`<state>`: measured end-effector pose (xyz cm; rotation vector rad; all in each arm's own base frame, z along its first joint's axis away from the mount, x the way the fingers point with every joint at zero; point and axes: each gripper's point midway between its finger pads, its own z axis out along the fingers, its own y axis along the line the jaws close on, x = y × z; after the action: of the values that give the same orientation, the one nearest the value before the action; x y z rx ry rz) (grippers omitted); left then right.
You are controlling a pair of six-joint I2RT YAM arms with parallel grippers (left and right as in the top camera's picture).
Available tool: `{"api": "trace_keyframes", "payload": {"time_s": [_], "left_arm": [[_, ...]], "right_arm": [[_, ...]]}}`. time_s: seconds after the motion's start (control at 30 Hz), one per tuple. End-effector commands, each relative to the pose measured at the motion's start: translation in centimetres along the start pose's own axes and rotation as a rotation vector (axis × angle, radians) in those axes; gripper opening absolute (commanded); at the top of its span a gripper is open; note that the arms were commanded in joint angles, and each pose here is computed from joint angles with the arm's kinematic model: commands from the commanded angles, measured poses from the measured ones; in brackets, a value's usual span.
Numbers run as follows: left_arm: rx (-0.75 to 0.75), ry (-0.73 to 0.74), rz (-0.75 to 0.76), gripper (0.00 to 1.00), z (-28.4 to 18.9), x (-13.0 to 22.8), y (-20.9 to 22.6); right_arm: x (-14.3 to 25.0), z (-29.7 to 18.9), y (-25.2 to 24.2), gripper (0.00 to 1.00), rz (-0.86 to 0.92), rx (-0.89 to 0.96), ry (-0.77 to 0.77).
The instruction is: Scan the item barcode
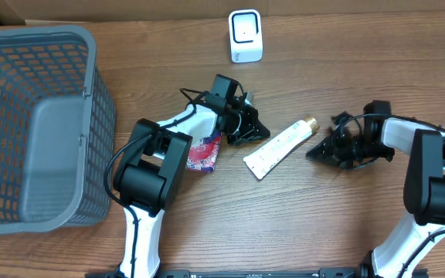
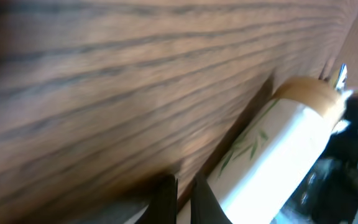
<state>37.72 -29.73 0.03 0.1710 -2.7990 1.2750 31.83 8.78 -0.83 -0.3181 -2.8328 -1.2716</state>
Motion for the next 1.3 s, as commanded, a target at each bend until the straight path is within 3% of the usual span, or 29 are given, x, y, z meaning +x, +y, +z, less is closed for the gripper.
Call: {"api": "trace_keyframes", "payload": {"time_s": [0.0, 0.23, 0.63, 1.03, 1.1, 1.2, 1.27], "left_arm": [[-0.037, 0.027, 0.037, 0.04, 0.2, 1.0, 0.6], [-0.050, 0.070, 0.056, 0.05, 1.3, 2.7, 0.1], [-0.061, 0.133, 0.102, 0.04, 3.5, 5.7, -1.5], [-0.084, 0.094, 0.089, 0.04, 2.9, 4.5, -0.7], [-0.091, 0.073, 0.075, 0.04, 2.4, 3.7, -0.2], [-0.096, 0.052, 0.040, 0.04, 1.1, 2.5, 0.7], [-0.107, 0.042, 0.025, 0.04, -0.2, 1.9, 1.5]], "right_arm": [[-2.1, -0.8, -7.0, 0.04, 0.145, 0.306, -0.110], [-5.2, -0.7, -5.8, 0.04, 0.054, 0.261, -0.212], [-6.8, 0.5, -0.1, 0.09, -0.093, 0.009, -0.236], [-7.3, -0.6, 6.1, 0.18, -0.310, -0.301, -0.247], [-7.5, -0.9, 6.1, 0.22, -0.309, -0.302, -0.251], [-8.1, -1.9, 5.7, 0.38, -0.312, -0.297, -0.275], [-8.6, -2.8, 5.1, 0.37, -0.290, -0.284, -0.295]]}}
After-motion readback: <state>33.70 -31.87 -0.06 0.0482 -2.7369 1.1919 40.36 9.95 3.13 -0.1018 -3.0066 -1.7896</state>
